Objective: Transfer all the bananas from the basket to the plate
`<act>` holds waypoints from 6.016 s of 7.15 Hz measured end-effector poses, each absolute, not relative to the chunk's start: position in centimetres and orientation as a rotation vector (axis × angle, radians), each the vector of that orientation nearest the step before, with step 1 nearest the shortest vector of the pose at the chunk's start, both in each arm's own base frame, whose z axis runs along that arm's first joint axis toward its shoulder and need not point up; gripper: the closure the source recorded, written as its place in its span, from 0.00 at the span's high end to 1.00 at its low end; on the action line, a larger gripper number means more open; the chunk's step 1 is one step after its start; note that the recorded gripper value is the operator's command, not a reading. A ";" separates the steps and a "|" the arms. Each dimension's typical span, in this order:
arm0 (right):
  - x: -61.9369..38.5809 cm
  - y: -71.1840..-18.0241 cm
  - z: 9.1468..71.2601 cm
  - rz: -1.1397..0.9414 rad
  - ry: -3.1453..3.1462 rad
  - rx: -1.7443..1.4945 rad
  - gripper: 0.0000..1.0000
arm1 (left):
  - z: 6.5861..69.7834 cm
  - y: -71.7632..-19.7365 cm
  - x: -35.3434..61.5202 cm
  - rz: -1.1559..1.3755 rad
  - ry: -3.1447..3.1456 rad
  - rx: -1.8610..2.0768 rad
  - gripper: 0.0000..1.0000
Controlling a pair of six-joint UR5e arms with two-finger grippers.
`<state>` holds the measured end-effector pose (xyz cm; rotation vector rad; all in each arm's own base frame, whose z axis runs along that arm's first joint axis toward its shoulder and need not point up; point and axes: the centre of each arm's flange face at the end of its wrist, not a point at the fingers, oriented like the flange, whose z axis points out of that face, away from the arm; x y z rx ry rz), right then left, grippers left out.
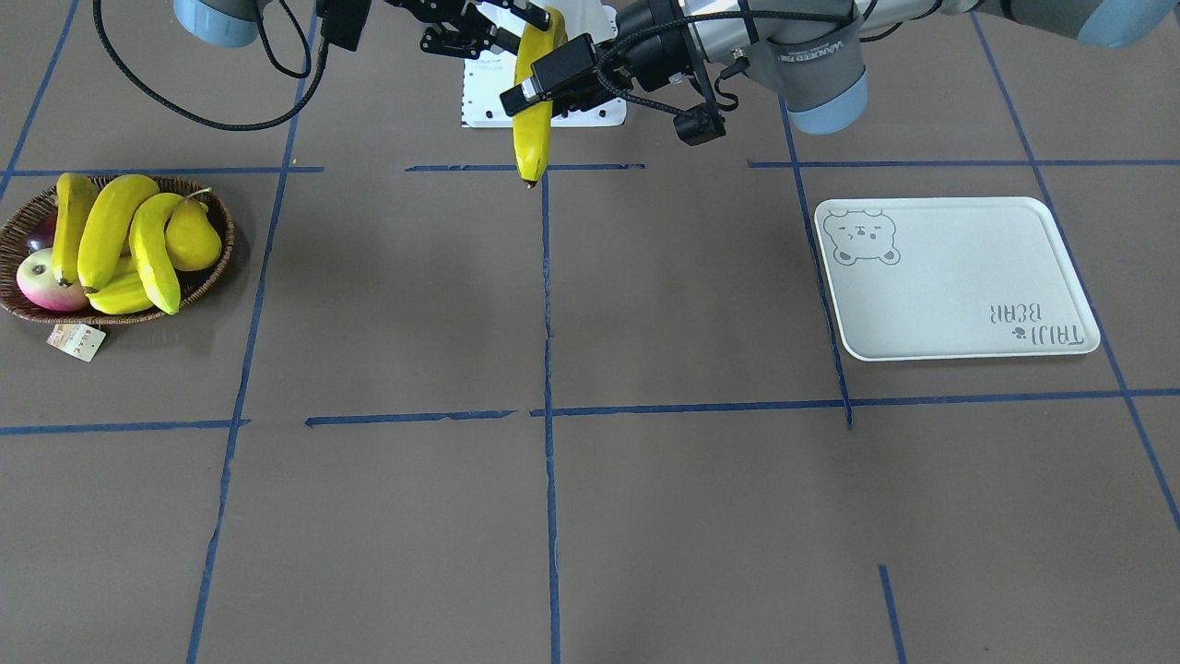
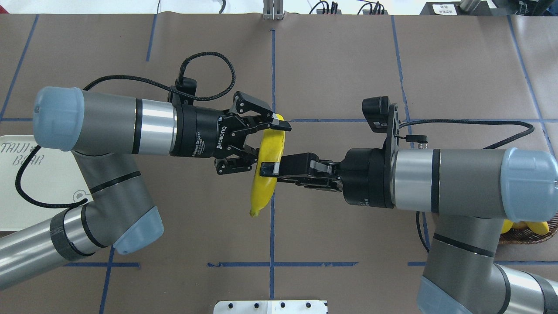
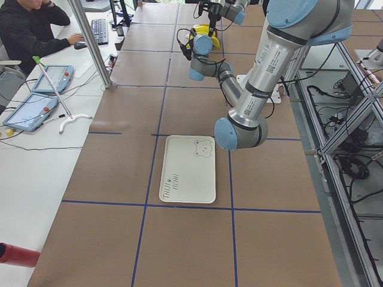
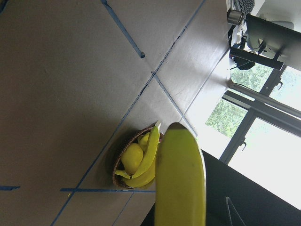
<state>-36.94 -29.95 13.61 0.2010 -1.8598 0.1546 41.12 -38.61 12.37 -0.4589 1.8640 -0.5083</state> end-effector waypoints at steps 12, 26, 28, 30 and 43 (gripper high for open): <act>-32.3 -38.6 23.0 0.288 -1.352 0.345 1.00 | 36.6 -45.3 27.1 -0.505 1.303 0.184 0.00; -31.6 -39.8 25.8 0.282 -1.260 0.363 1.00 | 65.8 -40.1 18.8 -0.412 0.714 0.175 0.99; -31.5 -39.9 25.8 0.283 -1.261 0.365 1.00 | 65.5 -40.5 18.8 -0.412 0.721 0.176 1.00; -31.3 -40.0 25.9 0.288 -1.257 0.367 1.00 | 64.8 -41.1 18.7 -0.426 0.731 0.190 1.00; -12.3 -31.7 52.0 -0.048 -0.839 0.251 1.00 | 49.5 -46.0 13.8 -0.359 0.883 0.183 1.00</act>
